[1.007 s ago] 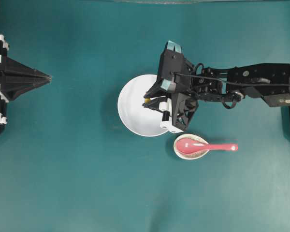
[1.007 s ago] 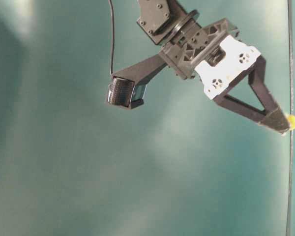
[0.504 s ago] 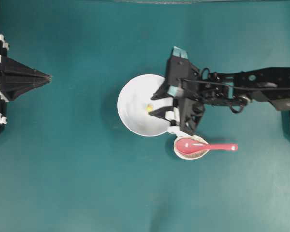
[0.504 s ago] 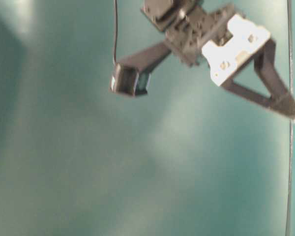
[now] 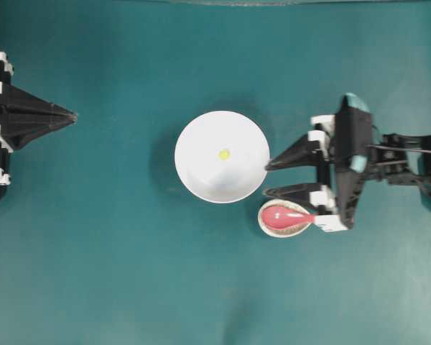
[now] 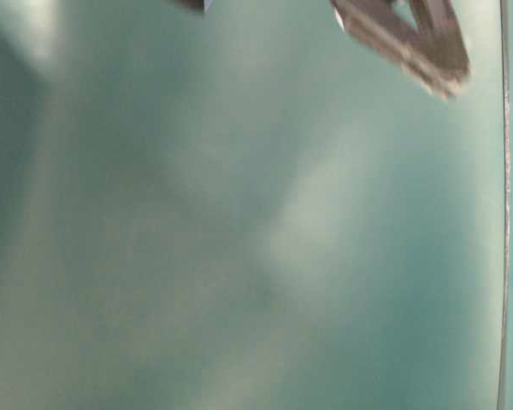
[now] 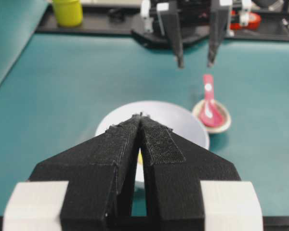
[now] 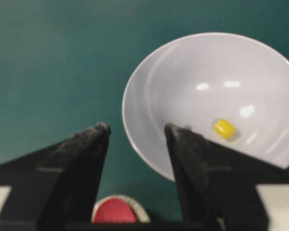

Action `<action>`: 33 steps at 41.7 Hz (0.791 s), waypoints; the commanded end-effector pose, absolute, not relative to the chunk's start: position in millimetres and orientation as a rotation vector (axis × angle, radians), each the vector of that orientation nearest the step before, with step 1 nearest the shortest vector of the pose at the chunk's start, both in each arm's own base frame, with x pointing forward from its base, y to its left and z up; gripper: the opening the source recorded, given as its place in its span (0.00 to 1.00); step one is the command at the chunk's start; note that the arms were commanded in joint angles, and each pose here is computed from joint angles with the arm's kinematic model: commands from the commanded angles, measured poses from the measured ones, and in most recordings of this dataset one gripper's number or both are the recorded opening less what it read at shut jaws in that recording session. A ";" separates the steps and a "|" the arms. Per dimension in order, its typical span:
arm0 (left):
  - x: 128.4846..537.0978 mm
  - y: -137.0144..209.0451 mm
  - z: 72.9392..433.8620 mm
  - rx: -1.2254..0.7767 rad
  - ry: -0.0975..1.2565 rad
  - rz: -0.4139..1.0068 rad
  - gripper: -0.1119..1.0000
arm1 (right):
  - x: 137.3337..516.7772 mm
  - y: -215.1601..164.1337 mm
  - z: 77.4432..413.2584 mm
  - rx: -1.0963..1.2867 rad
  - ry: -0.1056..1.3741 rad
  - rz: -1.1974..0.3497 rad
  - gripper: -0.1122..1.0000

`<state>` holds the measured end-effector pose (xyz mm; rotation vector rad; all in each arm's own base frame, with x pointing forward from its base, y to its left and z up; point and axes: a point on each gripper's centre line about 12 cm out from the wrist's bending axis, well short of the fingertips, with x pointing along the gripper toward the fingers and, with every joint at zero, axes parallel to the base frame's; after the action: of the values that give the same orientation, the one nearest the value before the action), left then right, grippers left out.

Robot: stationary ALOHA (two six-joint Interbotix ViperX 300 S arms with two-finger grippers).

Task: Scoop the yellow hexagonal prism block from the bowl with a spoon using the right arm.
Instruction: 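Open the right gripper and move it to the pink spoon handle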

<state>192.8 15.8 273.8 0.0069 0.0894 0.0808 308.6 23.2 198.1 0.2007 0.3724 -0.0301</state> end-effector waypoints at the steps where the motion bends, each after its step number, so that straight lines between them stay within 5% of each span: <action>1: 195.6 16.0 281.4 0.009 0.073 0.080 0.10 | 299.9 23.6 202.1 0.215 0.322 -0.036 0.60; 33: 196.4 16.1 277.4 0.009 0.086 0.080 0.10 | 251.9 53.8 131.5 0.206 0.247 -0.046 0.60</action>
<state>193.9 15.9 272.3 0.0066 0.0970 0.0807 251.0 50.1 132.9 0.2109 0.2687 -0.0524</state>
